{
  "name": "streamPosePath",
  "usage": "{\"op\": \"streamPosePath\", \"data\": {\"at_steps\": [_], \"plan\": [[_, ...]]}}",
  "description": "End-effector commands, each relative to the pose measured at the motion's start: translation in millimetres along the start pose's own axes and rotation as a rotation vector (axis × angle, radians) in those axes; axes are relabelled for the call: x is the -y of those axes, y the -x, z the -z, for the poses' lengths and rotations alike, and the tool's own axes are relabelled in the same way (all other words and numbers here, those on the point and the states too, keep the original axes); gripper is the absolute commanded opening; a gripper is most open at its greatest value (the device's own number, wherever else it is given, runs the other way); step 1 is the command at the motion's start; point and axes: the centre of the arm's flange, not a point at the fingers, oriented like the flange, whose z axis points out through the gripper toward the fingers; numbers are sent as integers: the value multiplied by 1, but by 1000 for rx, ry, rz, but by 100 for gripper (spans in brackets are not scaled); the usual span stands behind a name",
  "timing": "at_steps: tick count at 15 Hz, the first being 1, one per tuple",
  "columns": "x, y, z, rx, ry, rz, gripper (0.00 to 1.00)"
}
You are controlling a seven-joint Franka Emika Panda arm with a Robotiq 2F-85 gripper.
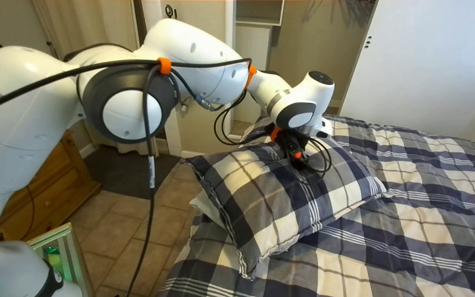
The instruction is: Move the top pillow to the right, then move the white pillow to the left
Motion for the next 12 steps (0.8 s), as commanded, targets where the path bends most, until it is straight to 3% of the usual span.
{"op": "streamPosePath", "data": {"at_steps": [1,12], "plan": [[-4,-12,-8,15,16,-21,0],[19,8,48,10,10,-46,0]]}}
